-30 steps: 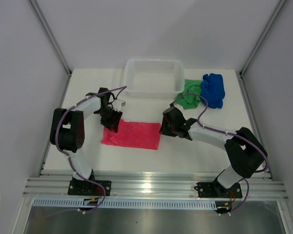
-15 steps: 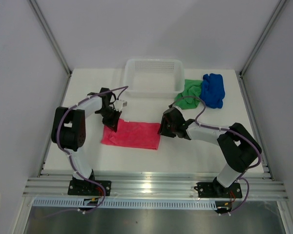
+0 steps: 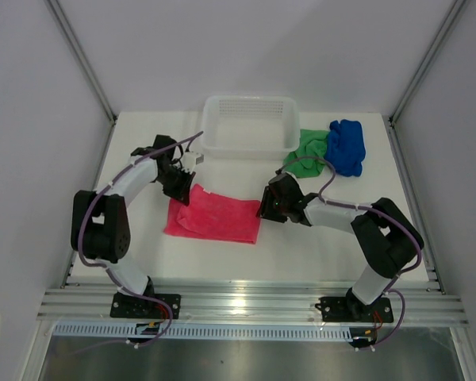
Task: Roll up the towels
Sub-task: Fold the towel
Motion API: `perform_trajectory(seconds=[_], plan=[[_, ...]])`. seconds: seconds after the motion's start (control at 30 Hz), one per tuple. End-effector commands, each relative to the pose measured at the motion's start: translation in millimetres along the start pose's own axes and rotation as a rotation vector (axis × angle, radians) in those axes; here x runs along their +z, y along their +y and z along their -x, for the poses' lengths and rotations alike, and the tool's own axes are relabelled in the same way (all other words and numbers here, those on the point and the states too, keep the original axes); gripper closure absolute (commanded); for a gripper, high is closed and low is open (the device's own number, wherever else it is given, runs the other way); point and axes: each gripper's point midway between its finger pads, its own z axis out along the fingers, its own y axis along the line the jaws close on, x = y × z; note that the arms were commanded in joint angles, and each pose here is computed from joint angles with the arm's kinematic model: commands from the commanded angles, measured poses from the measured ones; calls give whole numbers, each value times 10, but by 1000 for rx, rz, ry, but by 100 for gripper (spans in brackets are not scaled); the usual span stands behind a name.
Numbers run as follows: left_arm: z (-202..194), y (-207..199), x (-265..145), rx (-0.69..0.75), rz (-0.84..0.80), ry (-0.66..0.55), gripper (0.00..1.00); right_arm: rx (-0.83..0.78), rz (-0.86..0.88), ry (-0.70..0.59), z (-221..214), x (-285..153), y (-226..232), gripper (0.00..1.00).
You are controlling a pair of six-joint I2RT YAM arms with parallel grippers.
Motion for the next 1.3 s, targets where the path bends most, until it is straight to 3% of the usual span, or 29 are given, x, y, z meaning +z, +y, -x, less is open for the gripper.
perform_trajectory(seconds=[0.0, 0.23, 0.53, 0.93, 1.1, 1.27], plan=[[77, -145, -240, 53, -13, -79, 99, -38, 58, -20, 96, -29, 104, 55], [42, -26, -444, 8, -8, -131, 99, -85, 114, 13, 85, 28, 203, 50], [-269, 235, -162, -50, -36, -68, 99, -110, 174, 43, 139, 110, 389, 46], [-360, 490, -181, -127, 6, -93, 99, -90, 165, 113, 75, 238, 432, 44], [-497, 626, 44, -178, 5, 12, 99, -69, 150, 134, 63, 322, 412, 44], [-525, 721, 98, -215, 30, 19, 99, -47, 162, 145, 94, 342, 433, 44]])
